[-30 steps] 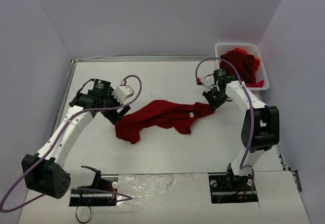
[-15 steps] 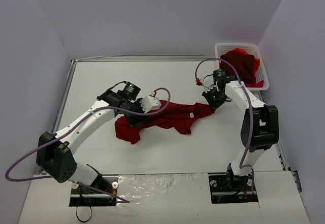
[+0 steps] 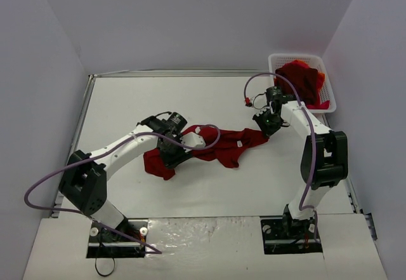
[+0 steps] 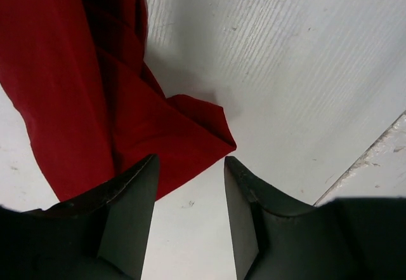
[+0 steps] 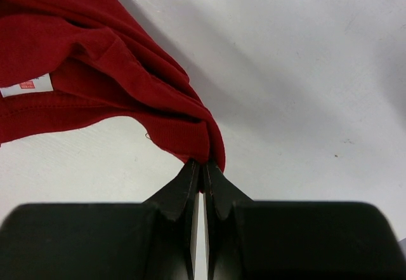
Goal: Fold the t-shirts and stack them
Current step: Flatten out the tshirt
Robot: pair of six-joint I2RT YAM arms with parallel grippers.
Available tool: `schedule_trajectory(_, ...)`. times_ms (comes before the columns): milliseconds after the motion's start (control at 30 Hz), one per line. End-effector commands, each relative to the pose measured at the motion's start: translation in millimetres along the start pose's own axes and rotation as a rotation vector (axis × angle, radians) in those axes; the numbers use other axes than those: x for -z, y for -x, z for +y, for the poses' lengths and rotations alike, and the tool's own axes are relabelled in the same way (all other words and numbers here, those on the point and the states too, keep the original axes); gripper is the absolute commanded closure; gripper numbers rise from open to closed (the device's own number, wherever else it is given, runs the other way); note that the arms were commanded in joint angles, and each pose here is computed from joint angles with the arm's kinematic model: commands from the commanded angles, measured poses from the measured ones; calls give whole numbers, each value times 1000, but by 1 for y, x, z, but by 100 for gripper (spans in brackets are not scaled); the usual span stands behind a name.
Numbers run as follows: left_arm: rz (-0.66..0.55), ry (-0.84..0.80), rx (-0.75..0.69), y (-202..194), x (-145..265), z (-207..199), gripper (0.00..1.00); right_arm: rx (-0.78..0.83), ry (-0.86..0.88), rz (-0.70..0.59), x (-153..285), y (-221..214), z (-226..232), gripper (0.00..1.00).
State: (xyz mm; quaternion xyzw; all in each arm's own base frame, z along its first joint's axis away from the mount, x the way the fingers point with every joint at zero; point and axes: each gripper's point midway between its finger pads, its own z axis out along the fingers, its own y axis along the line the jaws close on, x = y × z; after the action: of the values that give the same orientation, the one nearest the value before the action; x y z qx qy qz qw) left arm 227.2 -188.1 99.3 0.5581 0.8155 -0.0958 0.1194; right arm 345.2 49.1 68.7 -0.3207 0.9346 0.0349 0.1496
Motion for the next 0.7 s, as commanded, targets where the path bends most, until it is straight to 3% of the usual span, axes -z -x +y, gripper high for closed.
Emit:
schedule_trajectory(0,36,19,34,-10,3,0,54,-13,-5,33,-1,-8,-4,100)
schedule_trajectory(533,132,51,72,-23,-26,6,46,-17,-4,41,-7,-11,-4,100)
schedule_trajectory(600,134,48,74,-24,-30,6,53,-17,-3,44,-8,-12,-4,100)
schedule_trajectory(667,137,44,73,-24,-33,4,74,-18,-2,47,-8,-13,-3,100)
